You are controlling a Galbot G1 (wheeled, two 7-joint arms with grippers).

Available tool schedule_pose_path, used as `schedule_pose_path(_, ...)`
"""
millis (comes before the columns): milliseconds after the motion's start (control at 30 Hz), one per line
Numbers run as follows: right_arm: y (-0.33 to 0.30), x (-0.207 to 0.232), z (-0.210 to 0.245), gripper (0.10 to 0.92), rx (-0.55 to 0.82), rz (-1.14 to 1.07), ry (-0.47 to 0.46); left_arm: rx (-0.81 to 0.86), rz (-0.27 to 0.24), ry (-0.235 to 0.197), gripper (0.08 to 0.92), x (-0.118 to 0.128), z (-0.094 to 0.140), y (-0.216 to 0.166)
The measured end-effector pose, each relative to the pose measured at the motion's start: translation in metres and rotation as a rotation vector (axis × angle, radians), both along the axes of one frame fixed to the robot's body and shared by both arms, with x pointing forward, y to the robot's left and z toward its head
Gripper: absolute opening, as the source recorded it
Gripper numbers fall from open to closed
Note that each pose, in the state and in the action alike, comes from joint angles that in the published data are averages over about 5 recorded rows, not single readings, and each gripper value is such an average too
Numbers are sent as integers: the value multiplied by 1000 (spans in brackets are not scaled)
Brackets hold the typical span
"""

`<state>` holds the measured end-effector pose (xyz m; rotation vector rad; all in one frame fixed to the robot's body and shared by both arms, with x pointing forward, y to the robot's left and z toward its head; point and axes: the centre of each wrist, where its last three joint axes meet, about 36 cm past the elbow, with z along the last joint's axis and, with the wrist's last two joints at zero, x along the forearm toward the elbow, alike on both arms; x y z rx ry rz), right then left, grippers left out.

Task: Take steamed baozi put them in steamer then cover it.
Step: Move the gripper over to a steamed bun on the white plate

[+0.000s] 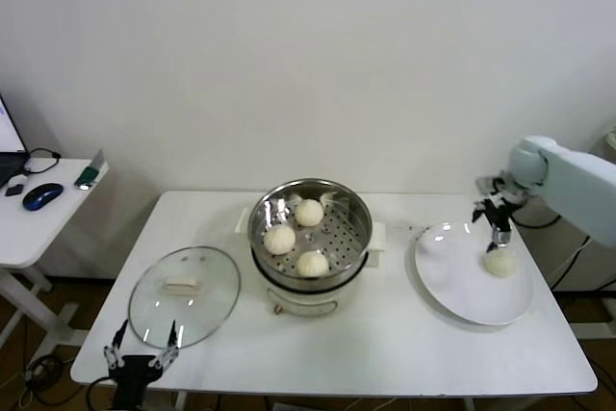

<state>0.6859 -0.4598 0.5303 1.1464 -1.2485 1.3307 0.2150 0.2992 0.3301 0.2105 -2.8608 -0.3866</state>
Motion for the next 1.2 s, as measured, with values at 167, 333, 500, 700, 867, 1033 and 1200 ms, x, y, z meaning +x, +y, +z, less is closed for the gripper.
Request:
schedule_pose_path(167, -19, -4, -23, 823, -29, -18, 9, 2, 6, 1, 823, -2, 1, 0)
schedule_pose_path(333, -30, -6, -39, 823, -54, -28, 11, 2, 11, 3, 823, -2, 0, 0)
schedule_pose_path(500, -34, -7, -53, 823, -70, -36, 20, 2, 14, 8, 823, -3, -2, 0)
schedule_pose_path(700, -34, -7, -65, 823, -80, -42, 29, 2, 16, 10, 823, -1, -4, 0)
schedule_pose_path(867, -33, -5, -71, 823, -91, -42, 34, -1, 16, 13, 823, -2, -6, 0)
schedule_pose_path(1033, -34, -4, -73, 797, -102, -43, 40, -2, 19, 15, 823, -5, -6, 0)
schedule_pose_path(1200, -35, -3, -72, 703, -106, -46, 41, -2, 21, 14, 823, -5, -6, 1)
